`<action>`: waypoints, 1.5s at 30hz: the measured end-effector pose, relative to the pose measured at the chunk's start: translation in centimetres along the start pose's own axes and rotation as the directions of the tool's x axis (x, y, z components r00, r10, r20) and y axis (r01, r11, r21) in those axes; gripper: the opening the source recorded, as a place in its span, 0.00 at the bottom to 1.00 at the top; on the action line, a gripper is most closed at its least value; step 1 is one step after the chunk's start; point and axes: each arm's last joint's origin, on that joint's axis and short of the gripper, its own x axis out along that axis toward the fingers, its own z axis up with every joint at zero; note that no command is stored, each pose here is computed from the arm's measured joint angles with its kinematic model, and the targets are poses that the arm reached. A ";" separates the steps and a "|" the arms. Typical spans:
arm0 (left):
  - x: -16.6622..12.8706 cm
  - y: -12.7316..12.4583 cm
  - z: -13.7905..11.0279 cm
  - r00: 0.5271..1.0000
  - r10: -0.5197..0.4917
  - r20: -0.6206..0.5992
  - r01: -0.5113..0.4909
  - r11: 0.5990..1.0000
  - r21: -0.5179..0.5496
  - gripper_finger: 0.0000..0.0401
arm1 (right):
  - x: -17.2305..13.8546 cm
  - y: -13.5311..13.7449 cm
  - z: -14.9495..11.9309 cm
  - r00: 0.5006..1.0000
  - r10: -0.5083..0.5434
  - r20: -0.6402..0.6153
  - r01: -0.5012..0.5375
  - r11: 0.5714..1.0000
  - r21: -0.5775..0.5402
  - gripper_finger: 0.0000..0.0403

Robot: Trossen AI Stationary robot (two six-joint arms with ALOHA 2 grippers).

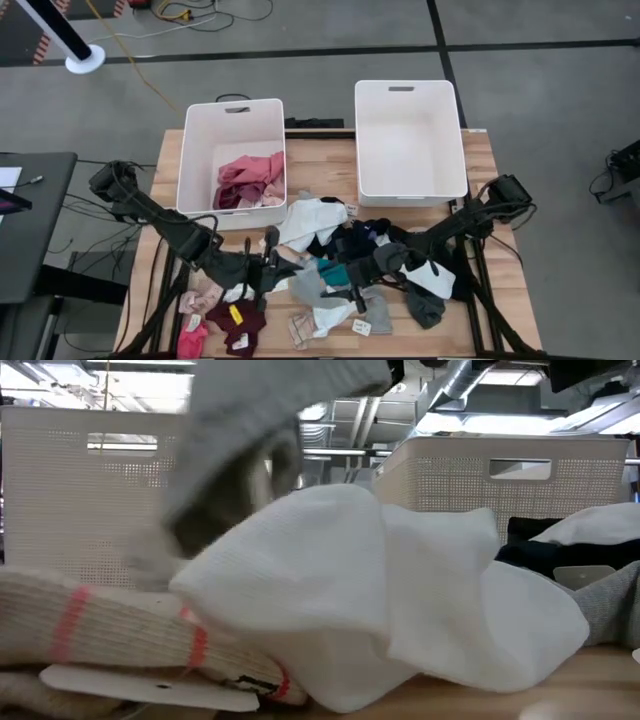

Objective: Sort clothes
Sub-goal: Put the gray underwear into the right white bin

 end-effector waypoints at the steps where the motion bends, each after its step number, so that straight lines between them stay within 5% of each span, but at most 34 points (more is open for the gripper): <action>1: 0.1 0.2 -0.1 1.000 0.005 -0.003 -0.005 1.000 -0.002 0.01 | 0.0 0.1 0.1 1.000 0.002 0.002 -0.002 1.000 0.000 0.69; 13: 0.3 1.1 1.1 0.992 0.065 0.110 -0.066 0.998 0.014 0.01 | 0.2 -1.2 -0.1 0.999 -0.034 -0.005 0.034 0.995 0.091 0.61; 20: 0.3 1.2 1.4 0.988 0.074 0.134 -0.076 0.997 0.011 0.01 | 0.2 -1.6 0.0 0.999 -0.055 0.002 0.054 0.995 0.080 0.40; 28: 0.3 1.2 1.4 0.988 0.074 0.134 -0.076 0.997 0.008 0.02 | 0.2 -1.0 0.4 0.998 -0.045 0.035 0.045 0.999 -0.001 0.06; 34: 0.3 1.2 1.3 0.990 0.073 0.121 -0.076 0.997 0.017 0.03 | 0.3 -0.3 1.1 0.998 -0.028 0.057 0.030 0.998 -0.050 0.02; 45: -1.3 -1.0 1.2 0.989 0.140 0.046 -0.143 0.987 0.076 0.36 | 1.5 0.8 3.9 0.999 -0.030 0.039 0.037 0.980 -0.195 0.00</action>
